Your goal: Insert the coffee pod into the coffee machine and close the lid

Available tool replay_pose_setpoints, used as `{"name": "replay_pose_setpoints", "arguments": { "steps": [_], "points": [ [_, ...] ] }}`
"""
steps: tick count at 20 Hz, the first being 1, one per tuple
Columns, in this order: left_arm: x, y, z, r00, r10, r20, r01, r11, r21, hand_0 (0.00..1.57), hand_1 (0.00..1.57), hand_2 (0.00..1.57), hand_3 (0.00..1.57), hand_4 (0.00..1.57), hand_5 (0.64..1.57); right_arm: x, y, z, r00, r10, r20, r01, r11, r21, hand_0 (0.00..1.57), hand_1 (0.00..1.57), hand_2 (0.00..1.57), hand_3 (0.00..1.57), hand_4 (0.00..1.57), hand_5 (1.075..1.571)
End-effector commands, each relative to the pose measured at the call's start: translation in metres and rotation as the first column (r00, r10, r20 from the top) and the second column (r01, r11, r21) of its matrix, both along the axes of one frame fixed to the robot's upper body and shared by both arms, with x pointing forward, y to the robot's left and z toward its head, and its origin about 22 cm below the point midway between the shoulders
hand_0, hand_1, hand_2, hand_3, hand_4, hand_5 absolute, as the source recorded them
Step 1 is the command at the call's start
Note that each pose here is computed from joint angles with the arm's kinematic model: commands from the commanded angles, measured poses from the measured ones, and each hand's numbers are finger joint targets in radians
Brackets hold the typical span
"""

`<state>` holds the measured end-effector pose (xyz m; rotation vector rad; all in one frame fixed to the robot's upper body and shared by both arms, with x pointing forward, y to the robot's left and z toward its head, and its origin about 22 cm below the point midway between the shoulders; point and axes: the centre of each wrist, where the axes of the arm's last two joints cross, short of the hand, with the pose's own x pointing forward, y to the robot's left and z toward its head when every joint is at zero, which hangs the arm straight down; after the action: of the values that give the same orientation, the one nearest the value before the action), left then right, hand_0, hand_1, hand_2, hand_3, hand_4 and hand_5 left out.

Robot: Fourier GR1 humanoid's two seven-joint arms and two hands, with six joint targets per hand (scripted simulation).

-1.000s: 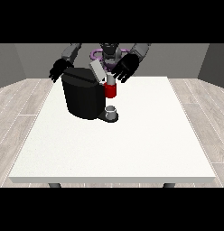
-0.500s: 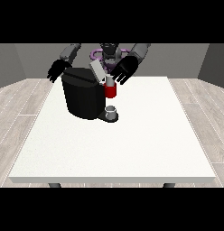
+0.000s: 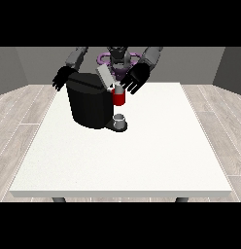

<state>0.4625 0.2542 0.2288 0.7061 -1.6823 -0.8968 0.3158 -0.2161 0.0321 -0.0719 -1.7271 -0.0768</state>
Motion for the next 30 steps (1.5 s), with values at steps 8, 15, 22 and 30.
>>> {"name": "replay_pose_setpoints", "arguments": {
  "steps": [8, 15, 22, 30],
  "points": [
    [0.002, -0.017, -0.020, 1.000, 0.012, -0.023, -0.012, 1.000, 0.019, 1.16, 1.16, 1.19, 1.06, 0.46, 1.571, 0.000, 0.000, 0.000, 1.000, -0.001, -0.009, 0.001, 1.000, -0.012, 0.00, 0.00, 0.00, 0.00, 0.38, 1.571],
    [-0.002, 0.009, -0.006, 0.999, -0.040, 0.001, 0.040, 0.998, 0.049, 1.06, 1.06, 1.11, 0.94, 0.39, 1.571, 0.010, -0.013, 0.013, 0.999, -0.025, 0.035, 0.024, 1.000, 0.003, 0.00, 0.00, 0.00, 0.00, 0.43, 1.571],
    [0.000, -0.005, -0.011, 1.000, -0.019, 0.009, 0.019, 0.998, 0.064, 1.07, 1.07, 1.12, 0.93, 0.37, 1.571, 0.002, -0.009, -0.004, 1.000, -0.021, 0.003, 0.021, 1.000, -0.002, 0.00, 0.00, 0.00, 0.00, 0.46, 1.571],
    [-0.002, 0.023, 0.015, 0.999, -0.017, -0.034, 0.023, 0.984, 0.175, 0.00, 0.00, 0.00, 0.00, 0.00, 1.571, 0.000, 0.005, -0.004, 0.999, -0.023, 0.025, 0.023, 1.000, -0.003, 0.00, 0.00, 0.00, 0.00, 0.36, 1.571]
  ]
}}
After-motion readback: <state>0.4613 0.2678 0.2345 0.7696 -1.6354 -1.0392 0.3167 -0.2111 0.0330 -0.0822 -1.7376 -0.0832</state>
